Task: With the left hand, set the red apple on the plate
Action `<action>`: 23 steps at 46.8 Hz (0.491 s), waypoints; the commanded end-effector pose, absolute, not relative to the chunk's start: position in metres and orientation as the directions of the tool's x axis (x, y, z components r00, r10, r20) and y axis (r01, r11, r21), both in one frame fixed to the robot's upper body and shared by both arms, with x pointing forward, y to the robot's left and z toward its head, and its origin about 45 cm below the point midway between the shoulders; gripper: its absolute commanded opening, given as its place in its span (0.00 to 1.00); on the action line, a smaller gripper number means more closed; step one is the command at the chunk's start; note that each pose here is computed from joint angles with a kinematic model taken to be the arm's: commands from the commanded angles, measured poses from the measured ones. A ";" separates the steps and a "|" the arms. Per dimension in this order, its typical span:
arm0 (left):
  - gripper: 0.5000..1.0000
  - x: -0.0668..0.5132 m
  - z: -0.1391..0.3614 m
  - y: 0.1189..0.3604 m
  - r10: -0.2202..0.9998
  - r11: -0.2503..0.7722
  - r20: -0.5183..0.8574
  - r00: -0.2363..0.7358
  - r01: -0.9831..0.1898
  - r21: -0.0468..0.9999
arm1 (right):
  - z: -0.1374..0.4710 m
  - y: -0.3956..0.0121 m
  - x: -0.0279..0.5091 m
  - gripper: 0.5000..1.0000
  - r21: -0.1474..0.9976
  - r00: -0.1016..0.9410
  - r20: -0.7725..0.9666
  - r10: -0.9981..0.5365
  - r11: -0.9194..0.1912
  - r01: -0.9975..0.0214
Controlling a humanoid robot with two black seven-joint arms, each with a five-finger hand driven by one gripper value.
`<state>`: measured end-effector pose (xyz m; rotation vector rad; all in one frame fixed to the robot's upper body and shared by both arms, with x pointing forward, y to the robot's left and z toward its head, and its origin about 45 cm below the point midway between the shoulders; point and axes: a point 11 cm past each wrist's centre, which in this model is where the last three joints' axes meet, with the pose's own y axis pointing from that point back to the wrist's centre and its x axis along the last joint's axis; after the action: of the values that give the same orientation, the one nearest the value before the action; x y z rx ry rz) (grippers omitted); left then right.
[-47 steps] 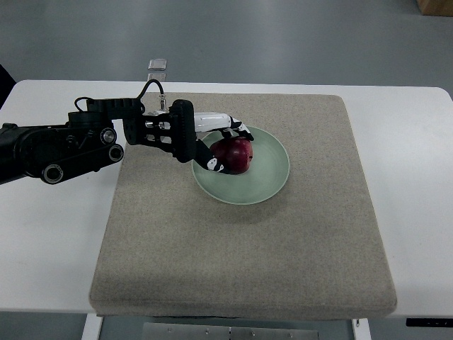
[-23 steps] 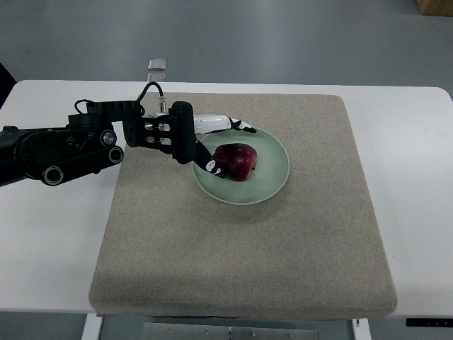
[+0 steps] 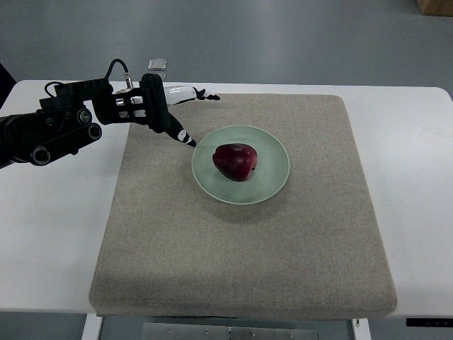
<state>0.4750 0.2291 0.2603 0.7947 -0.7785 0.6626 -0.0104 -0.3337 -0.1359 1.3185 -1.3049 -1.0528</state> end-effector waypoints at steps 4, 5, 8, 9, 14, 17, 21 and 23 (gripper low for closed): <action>0.93 0.488 0.273 0.246 0.315 0.490 0.804 0.504 -0.812 0.317 | -0.136 -0.334 -0.010 0.93 0.986 0.053 0.050 -0.997 0.041 -0.162; 0.93 0.489 0.274 0.248 0.328 0.485 0.801 0.501 -0.817 0.313 | -0.136 -0.334 -0.010 0.93 0.986 0.053 0.050 -0.997 0.041 -0.162; 0.93 0.491 0.275 0.254 0.367 0.470 0.787 0.497 -0.829 0.304 | -0.136 -0.334 -0.010 0.93 0.986 0.053 0.050 -0.997 0.041 -0.162; 0.93 0.492 0.275 0.256 0.380 0.464 0.781 0.496 -0.833 0.302 | -0.136 -0.334 -0.010 0.93 0.986 0.051 0.050 -0.997 0.041 -0.162; 0.93 0.495 0.277 0.264 0.450 0.437 0.753 0.480 -0.854 0.283 | -0.136 -0.334 -0.010 0.93 0.986 0.053 0.050 -0.997 0.041 -0.162; 0.93 0.498 0.279 0.268 0.479 0.418 0.751 0.455 -0.870 0.261 | -0.136 -0.334 -0.010 0.93 0.986 0.053 0.050 -0.997 0.041 -0.162; 0.93 0.502 0.283 0.272 0.522 0.384 0.750 0.406 -0.897 0.219 | -0.136 -0.334 -0.010 0.93 0.986 0.053 0.050 -0.997 0.041 -0.162; 0.93 0.504 0.284 0.274 0.555 0.362 0.738 0.384 -0.910 0.201 | -0.136 -0.334 -0.010 0.93 0.986 0.053 0.050 -0.997 0.041 -0.162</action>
<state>0.5006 0.2708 0.2822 0.6888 -0.6454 0.9720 -0.0104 -0.3338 -0.1359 1.3181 -1.3053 -1.0527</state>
